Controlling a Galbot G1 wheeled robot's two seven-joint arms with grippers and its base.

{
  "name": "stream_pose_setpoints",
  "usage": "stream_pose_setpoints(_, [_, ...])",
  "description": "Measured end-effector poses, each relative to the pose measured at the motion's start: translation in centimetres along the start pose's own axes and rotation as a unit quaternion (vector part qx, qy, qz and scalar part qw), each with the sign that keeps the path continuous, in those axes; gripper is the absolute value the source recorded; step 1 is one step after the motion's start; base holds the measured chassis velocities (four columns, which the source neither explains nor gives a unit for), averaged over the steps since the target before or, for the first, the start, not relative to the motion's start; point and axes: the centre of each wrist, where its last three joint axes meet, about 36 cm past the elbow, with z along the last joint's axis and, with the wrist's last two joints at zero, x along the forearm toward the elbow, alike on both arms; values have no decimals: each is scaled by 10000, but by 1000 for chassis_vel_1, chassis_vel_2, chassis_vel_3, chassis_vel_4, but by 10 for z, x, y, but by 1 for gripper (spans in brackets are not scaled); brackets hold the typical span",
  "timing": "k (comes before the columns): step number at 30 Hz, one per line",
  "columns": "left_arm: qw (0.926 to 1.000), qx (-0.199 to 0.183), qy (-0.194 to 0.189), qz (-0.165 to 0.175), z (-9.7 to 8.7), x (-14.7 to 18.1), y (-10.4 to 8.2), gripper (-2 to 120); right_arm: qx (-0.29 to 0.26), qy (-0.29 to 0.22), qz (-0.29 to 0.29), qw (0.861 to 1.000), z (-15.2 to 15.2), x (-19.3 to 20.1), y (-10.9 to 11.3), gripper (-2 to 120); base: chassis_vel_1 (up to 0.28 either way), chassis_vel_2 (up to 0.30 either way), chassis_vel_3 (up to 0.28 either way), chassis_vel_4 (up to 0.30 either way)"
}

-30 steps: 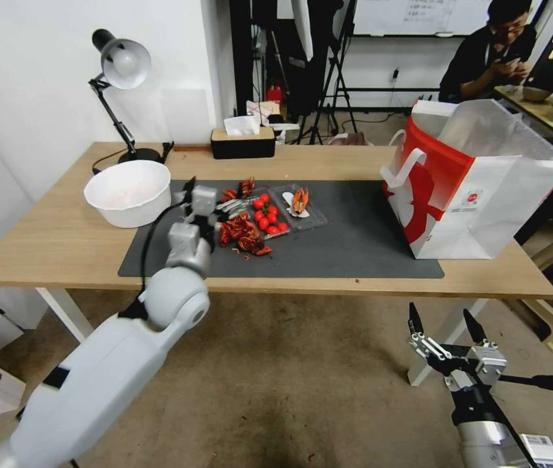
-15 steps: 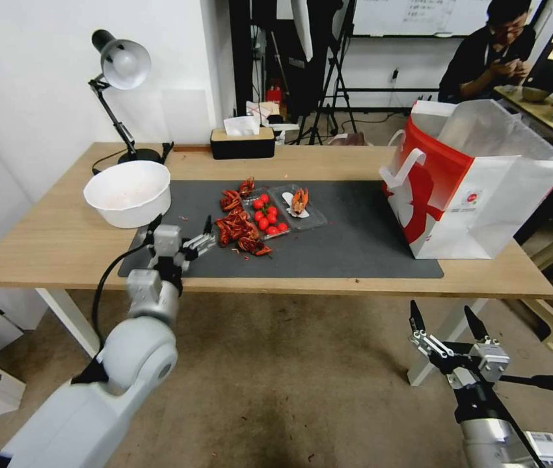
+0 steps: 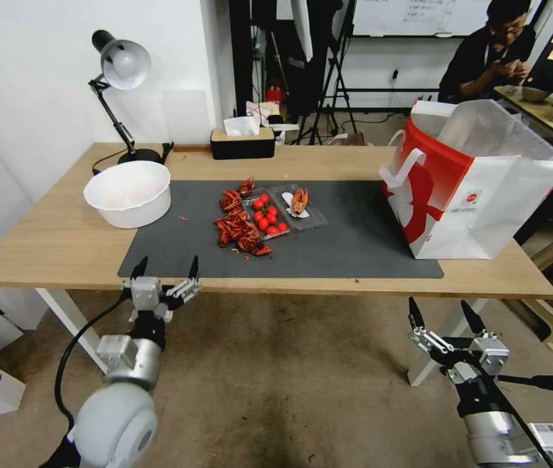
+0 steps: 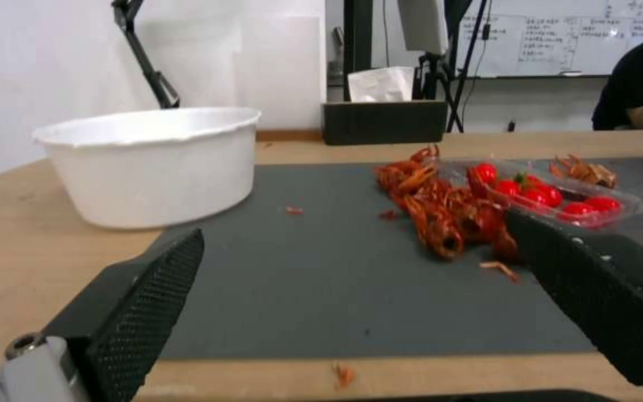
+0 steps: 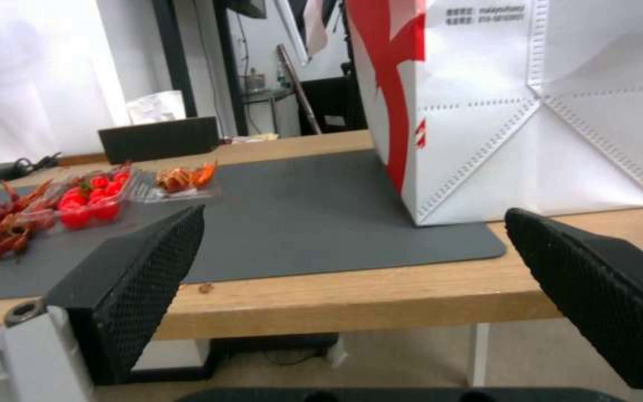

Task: Pick up the trash from the table and place it into the takeout bag.

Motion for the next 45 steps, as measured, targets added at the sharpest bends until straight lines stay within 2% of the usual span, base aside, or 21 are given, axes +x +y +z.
stream_pose_setpoints(12, [9999, -61, 79, -55, 16, 25, -5, 100, 11, 124, -92, 9999, 3, -5, -7, 100, 0, 0, 0, 0])
stream_pose_setpoints(21, [9998, -91, 57, -166, 34, 30, -5, 100, 30, 42, -123, 9999, 8, -8, -3, 100, 0, 0, 0, 0])
stream_pose_setpoints(45, [9998, -33, 74, -188, 35, 32, -8, 100, 115, 6, -99, 9999, 4, -10, -2, 100, 0, 0, 0, 0])
